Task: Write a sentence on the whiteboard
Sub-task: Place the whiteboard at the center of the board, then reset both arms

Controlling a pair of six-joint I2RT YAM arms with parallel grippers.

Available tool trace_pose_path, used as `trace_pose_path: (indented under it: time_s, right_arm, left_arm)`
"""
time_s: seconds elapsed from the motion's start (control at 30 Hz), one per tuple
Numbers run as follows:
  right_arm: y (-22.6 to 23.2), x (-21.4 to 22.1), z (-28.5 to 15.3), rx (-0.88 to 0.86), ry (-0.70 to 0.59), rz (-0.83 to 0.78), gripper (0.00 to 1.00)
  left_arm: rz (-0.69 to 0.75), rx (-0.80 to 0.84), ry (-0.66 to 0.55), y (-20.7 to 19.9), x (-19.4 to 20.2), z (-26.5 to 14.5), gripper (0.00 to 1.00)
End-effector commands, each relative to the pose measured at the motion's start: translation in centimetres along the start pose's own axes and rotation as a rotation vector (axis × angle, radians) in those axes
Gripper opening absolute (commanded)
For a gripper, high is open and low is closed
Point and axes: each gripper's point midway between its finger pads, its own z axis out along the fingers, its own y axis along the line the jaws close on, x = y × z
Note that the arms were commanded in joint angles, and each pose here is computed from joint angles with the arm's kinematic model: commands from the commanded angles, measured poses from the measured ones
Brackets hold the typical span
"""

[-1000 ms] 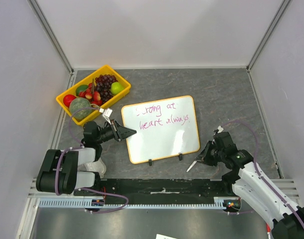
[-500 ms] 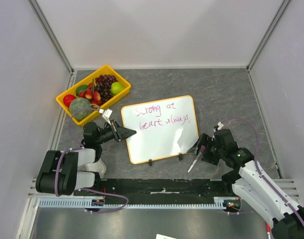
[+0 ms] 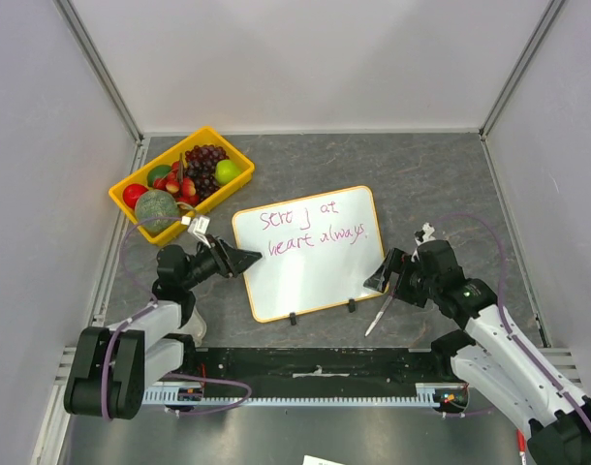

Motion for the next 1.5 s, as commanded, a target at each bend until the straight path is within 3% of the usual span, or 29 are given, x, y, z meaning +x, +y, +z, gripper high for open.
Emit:
trace_pose_path:
  time_s: [0.0, 0.1, 0.17, 0.23, 0.53, 1.47]
  right_arm:
    - [1.8, -2.7, -0.7, -0.03, -0.076, -0.078, 0.98]
    - [1.9, -3.1, -0.6, -0.027, -0.079, -0.098, 0.98]
    - [2.1, -3.2, -0.5, -0.034, -0.082, -0.107, 0.98]
    - [2.2, -3.4, -0.4, -0.035, -0.086, -0.112, 0.98]
    - [3.0, -4.4, -0.8, -0.047, -0.107, -0.154, 0.98]
    - [3.3, -5.1, -1.1, -0.048, -0.136, -0.186, 0.98]
  left_arm:
    - [0.063, -0.069, -0.057, 0.9, -1.2, -0.3, 0.69]
    - [0.057, -0.084, -0.073, 0.8, -1.6, -0.4, 0.76]
    - [0.046, -0.09, -0.087, 0.6, -1.8, -0.6, 0.9]
    - [0.028, -0.107, -0.102, 0.7, -2.0, -0.8, 0.91]
    - [-0.023, -0.23, -0.191, 1.0, -4.0, -1.9, 0.94]
    - [-0.049, -0.373, -0.163, -1.7, -7.0, -4.4, 0.95]
